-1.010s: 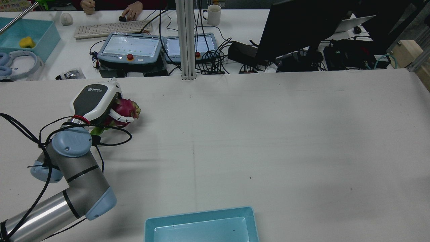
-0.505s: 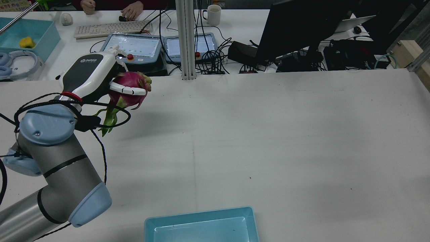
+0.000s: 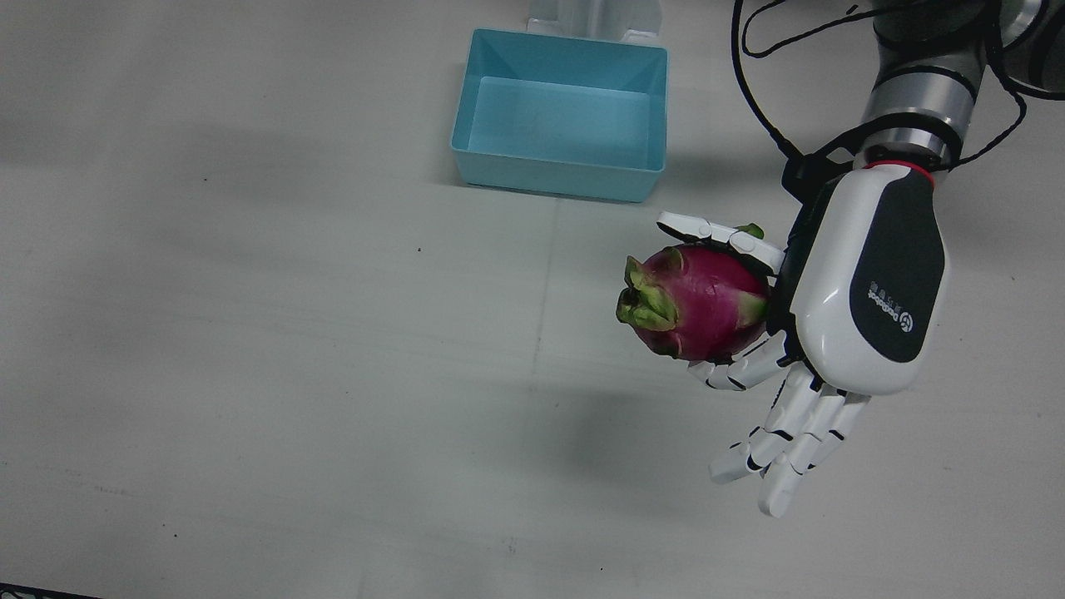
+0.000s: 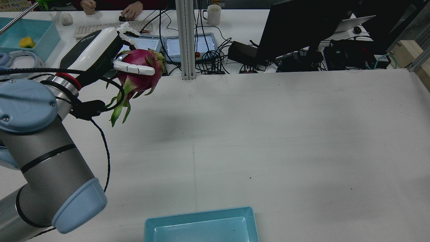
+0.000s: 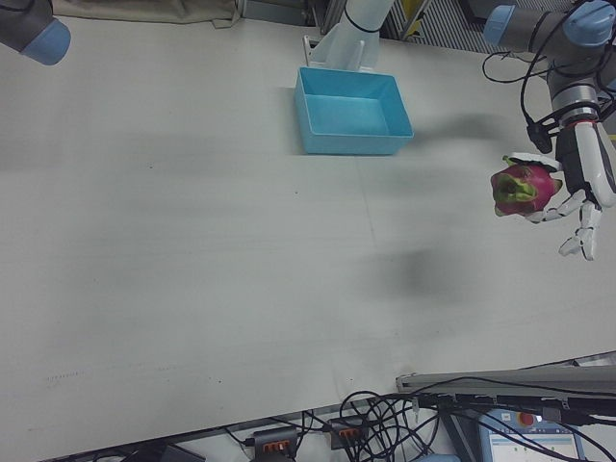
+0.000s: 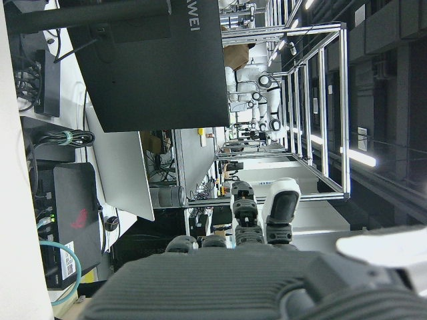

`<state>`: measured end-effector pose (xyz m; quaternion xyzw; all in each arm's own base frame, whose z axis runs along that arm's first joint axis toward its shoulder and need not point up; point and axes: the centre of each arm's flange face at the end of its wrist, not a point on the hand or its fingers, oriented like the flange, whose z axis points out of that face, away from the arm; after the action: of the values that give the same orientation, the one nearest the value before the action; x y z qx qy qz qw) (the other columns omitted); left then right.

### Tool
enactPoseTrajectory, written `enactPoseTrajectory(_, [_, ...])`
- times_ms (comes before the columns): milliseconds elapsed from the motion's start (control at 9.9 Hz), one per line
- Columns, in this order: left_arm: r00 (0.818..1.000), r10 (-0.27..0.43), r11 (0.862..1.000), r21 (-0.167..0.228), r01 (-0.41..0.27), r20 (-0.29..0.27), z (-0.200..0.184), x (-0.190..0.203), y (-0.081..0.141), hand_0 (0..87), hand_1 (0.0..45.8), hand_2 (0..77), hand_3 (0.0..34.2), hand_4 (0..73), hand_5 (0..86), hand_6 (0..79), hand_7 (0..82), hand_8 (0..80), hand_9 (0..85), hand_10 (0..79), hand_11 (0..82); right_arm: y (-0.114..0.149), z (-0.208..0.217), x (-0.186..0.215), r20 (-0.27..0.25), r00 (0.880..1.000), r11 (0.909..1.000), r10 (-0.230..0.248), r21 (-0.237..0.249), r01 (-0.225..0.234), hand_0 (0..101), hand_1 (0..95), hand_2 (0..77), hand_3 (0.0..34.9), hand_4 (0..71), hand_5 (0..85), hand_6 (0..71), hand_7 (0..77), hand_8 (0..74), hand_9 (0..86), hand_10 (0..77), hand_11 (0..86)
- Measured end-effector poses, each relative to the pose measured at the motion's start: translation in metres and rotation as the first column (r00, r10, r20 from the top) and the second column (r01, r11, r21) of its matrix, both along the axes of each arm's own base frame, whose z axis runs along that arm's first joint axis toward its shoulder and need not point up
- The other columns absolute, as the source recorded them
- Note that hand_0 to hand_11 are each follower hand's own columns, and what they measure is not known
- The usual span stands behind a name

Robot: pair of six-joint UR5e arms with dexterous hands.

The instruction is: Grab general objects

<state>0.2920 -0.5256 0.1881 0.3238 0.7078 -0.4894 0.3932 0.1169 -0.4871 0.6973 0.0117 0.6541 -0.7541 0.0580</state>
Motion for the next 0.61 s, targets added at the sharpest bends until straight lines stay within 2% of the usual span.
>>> enactPoseTrajectory(101, [0.999, 0.028, 1.000, 0.001, -0.028, -0.046, -0.007, -0.004, 0.007, 39.5, 0.0, 7.1, 0.0, 55.1, 30.5, 14.7, 24.5, 13.1, 3.8, 15.3, 20.7, 0.000, 0.000, 0.000, 0.000, 1.000, 1.0000, 0.000, 0.000, 0.000, 0, 5.4, 1.6, 0.0, 0.0, 73.6, 0.0, 0.0, 0.0, 1.1, 0.0, 0.5])
enactPoseTrajectory(303, [0.984, 0.107, 0.994, 0.018, -0.106, -0.143, -0.021, -0.010, 0.023, 41.4, 0.0, 7.1, 0.0, 55.1, 30.5, 14.7, 24.5, 13.1, 3.8, 15.3, 20.2, 0.000, 0.000, 0.000, 0.000, 1.000, 1.0000, 0.000, 0.001, 0.000, 0, 5.4, 1.6, 0.0, 0.0, 73.6, 0.0, 0.0, 0.0, 1.1, 0.0, 0.5])
enactPoseTrajectory(404, [0.971, 0.159, 0.987, 0.044, -0.154, -0.179, -0.029, -0.009, 0.032, 41.5, 0.0, 12.5, 0.0, 55.1, 30.5, 14.7, 24.5, 12.0, 3.8, 14.7, 20.2, 0.000, 0.000, 0.000, 0.000, 1.000, 1.0000, 0.000, 0.001, 0.000, 0, 5.4, 1.6, 0.0, 0.0, 73.6, 0.0, 0.0, 0.0, 1.1, 0.0, 1.1])
enactPoseTrajectory(505, [0.958, 0.205, 0.978, 0.073, -0.194, -0.202, -0.037, -0.006, 0.041, 41.5, 0.0, 12.5, 0.0, 55.1, 30.5, 14.7, 24.5, 12.0, 3.8, 14.7, 20.2, 0.000, 0.000, 0.000, 0.000, 1.000, 1.0000, 0.000, 0.001, 0.000, 0, 5.4, 1.6, 0.0, 0.0, 73.6, 0.0, 0.0, 0.0, 1.1, 0.0, 0.5])
enactPoseTrajectory(606, [0.944, 0.246, 0.968, 0.103, -0.228, -0.220, -0.044, -0.002, 0.050, 41.4, 0.0, 15.8, 0.0, 55.1, 30.5, 14.7, 24.5, 11.5, 3.8, 14.7, 20.2, 0.000, 0.000, 0.000, 0.000, 1.000, 1.0000, 0.000, 0.001, 0.000, 0, 5.4, 1.6, 0.0, 0.0, 73.6, 0.0, 0.0, 0.0, 1.1, 0.0, 0.5])
